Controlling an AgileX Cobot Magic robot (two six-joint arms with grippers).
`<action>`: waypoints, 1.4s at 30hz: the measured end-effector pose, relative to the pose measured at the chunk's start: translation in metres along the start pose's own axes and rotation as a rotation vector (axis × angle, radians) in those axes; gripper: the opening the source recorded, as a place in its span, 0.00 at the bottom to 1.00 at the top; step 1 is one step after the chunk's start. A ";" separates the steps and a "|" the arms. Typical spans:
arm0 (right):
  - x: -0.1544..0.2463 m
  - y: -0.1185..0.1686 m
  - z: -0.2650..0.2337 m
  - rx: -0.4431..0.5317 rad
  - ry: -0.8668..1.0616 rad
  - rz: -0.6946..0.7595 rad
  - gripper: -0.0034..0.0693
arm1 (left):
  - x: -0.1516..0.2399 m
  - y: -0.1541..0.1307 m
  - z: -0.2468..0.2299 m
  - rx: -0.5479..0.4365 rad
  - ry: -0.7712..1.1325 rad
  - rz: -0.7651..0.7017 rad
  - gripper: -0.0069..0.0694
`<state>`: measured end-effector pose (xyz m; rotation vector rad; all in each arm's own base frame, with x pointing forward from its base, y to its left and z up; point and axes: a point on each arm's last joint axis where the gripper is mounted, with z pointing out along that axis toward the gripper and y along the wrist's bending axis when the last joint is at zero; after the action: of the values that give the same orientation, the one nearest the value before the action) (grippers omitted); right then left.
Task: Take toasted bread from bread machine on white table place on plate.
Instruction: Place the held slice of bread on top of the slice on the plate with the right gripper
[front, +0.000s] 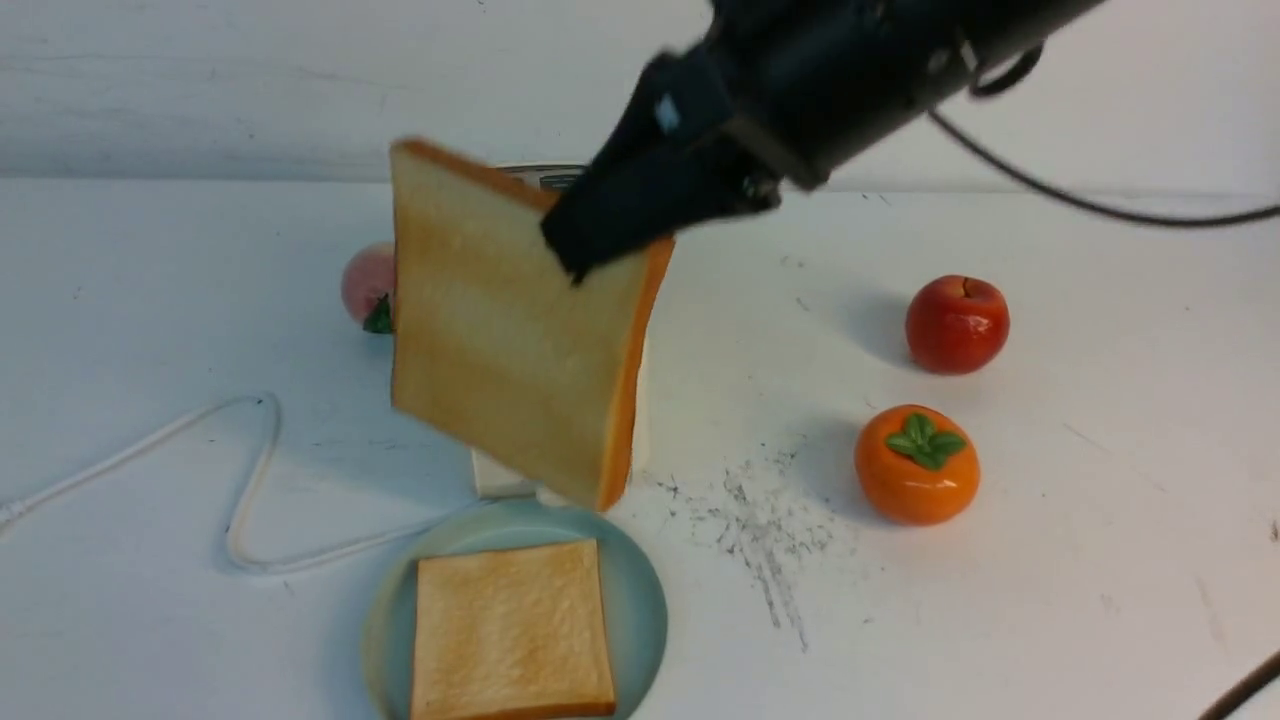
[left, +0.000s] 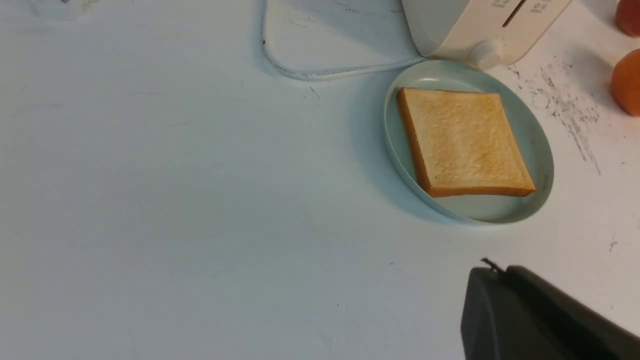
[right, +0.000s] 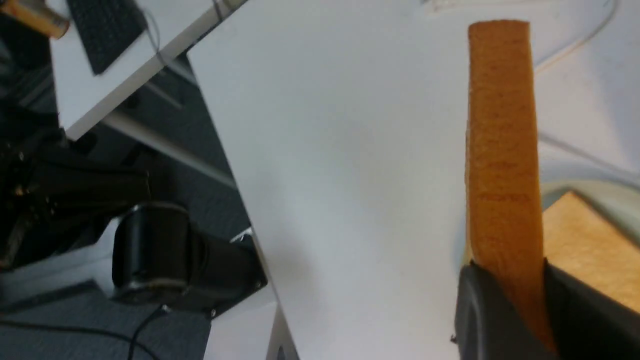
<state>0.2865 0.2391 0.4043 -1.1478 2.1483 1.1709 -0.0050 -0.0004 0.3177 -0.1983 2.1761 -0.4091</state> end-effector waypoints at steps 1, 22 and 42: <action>0.006 -0.007 0.009 -0.017 0.019 0.010 0.18 | 0.000 0.000 0.000 0.000 0.000 0.000 0.07; 0.069 -0.107 0.113 -0.064 0.124 0.185 0.20 | 0.001 0.001 0.000 -0.007 0.008 0.003 0.07; 0.059 -0.117 0.097 0.148 0.247 0.007 0.77 | 0.001 0.001 0.000 -0.007 0.015 0.003 0.07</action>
<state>0.3494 0.2578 0.2552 -1.2744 2.3781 0.8939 -0.0058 -0.0002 0.3165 -0.1960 2.1921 -0.4026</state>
